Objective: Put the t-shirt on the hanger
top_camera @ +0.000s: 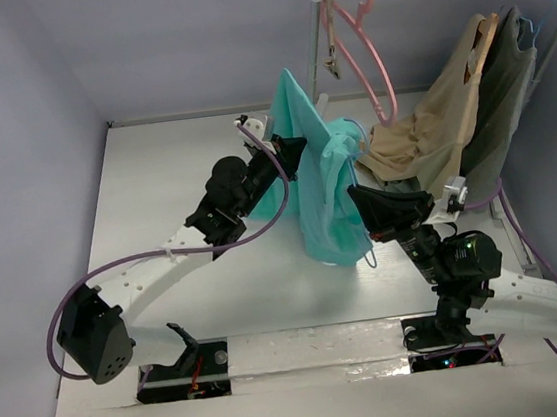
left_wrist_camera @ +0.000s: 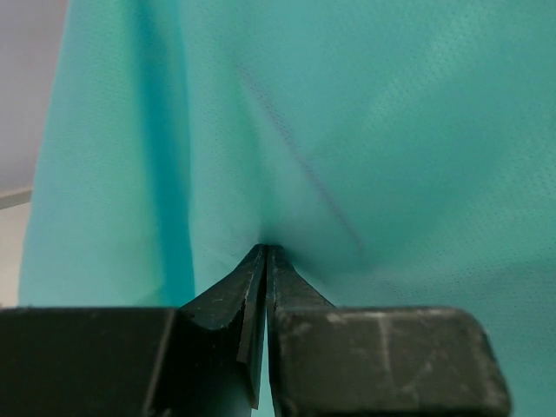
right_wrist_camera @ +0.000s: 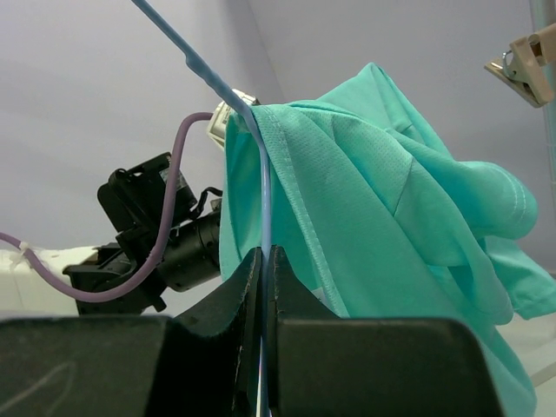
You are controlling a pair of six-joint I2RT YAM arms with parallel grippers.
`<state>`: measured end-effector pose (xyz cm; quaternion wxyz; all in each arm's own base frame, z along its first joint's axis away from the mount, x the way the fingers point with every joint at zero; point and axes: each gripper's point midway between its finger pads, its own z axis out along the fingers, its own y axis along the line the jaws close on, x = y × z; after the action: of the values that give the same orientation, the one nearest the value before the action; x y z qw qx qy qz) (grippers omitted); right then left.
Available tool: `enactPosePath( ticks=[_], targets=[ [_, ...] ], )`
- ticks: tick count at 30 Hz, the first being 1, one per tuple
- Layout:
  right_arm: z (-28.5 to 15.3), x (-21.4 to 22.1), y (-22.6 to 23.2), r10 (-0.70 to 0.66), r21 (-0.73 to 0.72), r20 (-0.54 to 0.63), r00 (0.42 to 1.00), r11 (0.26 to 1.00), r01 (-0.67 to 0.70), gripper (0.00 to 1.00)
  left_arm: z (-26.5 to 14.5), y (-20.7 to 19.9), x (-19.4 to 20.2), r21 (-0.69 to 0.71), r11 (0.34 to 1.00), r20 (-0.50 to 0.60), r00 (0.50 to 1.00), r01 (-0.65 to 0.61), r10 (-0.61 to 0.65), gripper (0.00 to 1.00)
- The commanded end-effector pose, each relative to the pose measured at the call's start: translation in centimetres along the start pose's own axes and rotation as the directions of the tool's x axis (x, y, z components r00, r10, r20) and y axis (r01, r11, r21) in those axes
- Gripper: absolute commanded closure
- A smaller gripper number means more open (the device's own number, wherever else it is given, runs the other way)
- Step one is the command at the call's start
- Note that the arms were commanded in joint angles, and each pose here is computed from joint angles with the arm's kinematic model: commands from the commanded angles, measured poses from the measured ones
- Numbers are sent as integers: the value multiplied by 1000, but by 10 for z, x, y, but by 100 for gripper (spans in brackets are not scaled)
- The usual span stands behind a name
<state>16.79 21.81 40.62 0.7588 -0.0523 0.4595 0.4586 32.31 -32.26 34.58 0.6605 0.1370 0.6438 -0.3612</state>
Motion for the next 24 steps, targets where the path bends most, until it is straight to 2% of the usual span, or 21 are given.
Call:
enactPosePath(
  ticks=[1,9,13,15,17,18,19,21,24],
  targets=[
    [1,-26,8,32,-33,83,996,999,-29,100,-5,-11,-38,39,999,111,994,14,-18,100],
    [3,-30,10,19,-40,99,995,999,-15,100,-32,0,-27,1,999,114,992,48,-48,100],
    [3,-33,14,41,-63,96,995,997,-35,100,-30,14,-29,-60,998,119,993,24,-16,100],
    [3,-31,15,42,-65,86,995,997,-37,100,-26,9,-29,-33,999,111,994,4,0,98],
    [3,-29,17,53,-74,80,995,996,-47,100,-20,6,-36,-30,999,109,994,-31,34,74],
    [3,-31,18,57,-80,81,995,996,-51,100,-16,11,-33,-55,998,98,994,-41,46,52],
    [2,-32,19,65,-85,81,995,995,-58,100,-14,13,-39,-71,996,106,993,-45,52,44],
    [1,-34,21,71,-94,76,995,993,-64,100,-14,23,-41,-111,993,112,992,-45,57,35],
    [-3,-38,21,81,-99,75,994,992,-73,100,-12,29,-45,-114,993,123,991,-44,58,36]
  ],
)
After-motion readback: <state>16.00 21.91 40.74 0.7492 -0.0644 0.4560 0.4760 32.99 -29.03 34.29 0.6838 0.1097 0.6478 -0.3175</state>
